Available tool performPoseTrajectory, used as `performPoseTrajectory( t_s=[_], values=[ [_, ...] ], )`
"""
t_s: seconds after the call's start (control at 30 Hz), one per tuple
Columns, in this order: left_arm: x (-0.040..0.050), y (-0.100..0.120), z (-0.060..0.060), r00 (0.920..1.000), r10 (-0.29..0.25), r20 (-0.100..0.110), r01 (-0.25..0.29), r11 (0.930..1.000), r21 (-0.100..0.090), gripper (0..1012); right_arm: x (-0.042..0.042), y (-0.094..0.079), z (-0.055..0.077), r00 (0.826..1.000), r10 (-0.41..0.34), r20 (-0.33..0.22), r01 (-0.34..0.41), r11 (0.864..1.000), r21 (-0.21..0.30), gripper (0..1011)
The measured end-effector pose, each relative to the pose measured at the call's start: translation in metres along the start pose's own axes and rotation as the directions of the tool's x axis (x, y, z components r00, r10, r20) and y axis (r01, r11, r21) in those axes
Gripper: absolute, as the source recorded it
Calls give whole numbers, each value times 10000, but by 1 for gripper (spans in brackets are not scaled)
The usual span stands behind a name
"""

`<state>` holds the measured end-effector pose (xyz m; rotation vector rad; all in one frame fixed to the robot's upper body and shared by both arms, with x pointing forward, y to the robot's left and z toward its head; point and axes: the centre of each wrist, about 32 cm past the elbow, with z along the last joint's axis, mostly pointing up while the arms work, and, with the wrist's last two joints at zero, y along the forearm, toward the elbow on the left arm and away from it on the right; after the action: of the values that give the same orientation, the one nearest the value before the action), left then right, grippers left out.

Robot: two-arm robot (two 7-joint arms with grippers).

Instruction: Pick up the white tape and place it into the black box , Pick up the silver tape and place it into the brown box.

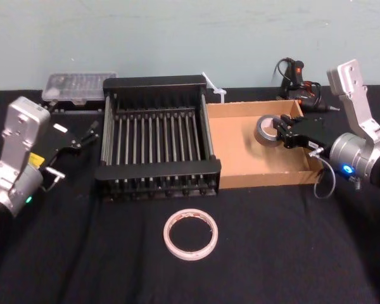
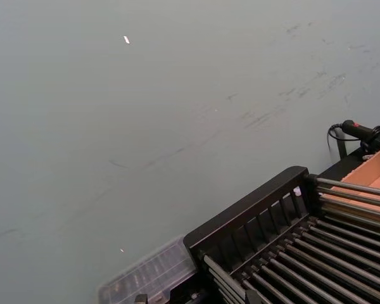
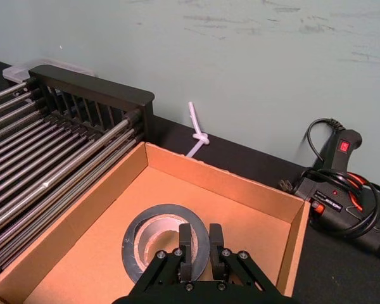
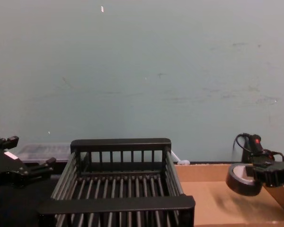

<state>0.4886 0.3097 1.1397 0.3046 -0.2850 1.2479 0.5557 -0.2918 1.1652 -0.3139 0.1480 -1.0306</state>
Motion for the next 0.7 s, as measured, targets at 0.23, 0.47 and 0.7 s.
performPoseTrajectory(
  t_s=[0.23, 0.47, 0.7],
  values=[
    [0, 0, 0, 10000, 1, 0, -1, 10000, 0, 1001, -2, -5, 0, 10000, 5, 0, -5, 10000, 17, 173],
    [0, 0, 0, 10000, 0, 0, 0, 10000, 0, 1001, -3, -7, 0, 10000, 6, -2, -6, 10000, 31, 345],
    [0, 0, 0, 10000, 1, 0, -1, 10000, -1, 1001, -3, -10, 0, 10000, 4, -2, -4, 10000, 35, 569]
  ],
)
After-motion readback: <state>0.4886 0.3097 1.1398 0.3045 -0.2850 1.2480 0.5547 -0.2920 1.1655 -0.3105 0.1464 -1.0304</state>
